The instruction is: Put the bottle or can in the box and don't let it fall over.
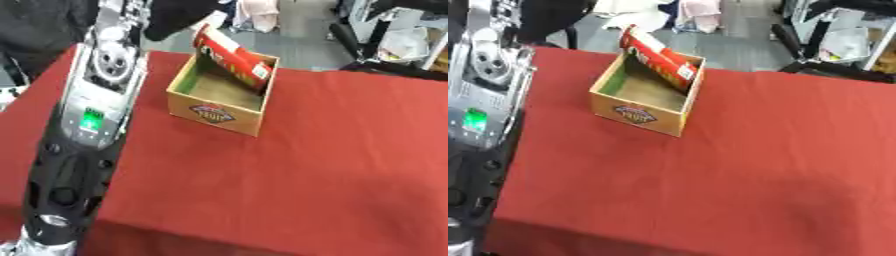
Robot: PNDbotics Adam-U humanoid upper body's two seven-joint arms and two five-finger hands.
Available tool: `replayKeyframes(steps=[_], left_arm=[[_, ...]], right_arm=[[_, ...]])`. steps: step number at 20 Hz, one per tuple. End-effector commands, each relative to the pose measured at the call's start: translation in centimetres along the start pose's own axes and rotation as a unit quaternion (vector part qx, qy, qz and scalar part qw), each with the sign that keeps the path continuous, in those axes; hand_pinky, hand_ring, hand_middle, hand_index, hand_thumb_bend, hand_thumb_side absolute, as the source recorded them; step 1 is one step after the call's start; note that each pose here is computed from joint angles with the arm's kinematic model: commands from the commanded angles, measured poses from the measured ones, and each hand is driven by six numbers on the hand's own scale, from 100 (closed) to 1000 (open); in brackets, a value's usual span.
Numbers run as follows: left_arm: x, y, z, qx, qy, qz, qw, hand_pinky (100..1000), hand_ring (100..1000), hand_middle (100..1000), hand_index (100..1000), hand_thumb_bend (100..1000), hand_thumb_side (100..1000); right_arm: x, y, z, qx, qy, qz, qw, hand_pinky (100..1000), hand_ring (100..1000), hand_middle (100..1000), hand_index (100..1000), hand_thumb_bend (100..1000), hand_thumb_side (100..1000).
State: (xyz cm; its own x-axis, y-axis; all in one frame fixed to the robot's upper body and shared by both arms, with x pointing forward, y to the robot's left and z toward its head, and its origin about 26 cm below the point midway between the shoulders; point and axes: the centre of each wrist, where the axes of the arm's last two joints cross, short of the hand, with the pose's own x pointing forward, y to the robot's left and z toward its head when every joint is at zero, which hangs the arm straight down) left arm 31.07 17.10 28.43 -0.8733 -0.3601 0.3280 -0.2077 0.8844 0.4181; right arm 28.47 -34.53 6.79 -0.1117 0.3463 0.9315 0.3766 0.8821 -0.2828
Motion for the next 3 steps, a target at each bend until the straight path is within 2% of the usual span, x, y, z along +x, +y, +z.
replayKeyframes(steps=[1,3], left_arm=[[0.66,0.52,-0.72,0.026,-0.014,-0.007,1.000,817,692,588,697,100,151],[0.66,0.51,-0.73,0.036,-0.011,-0.011,0.999,816,692,588,698,100,148]], right_arm=[[0.91,-0.49,-0.27,-0.010,-0.016,0.005,1.000,1000,894,858,684,100,244],[0.94,-0.41,-0.28,-0.009,-0.016,0.005,1.000,1000,894,858,684,100,243]])
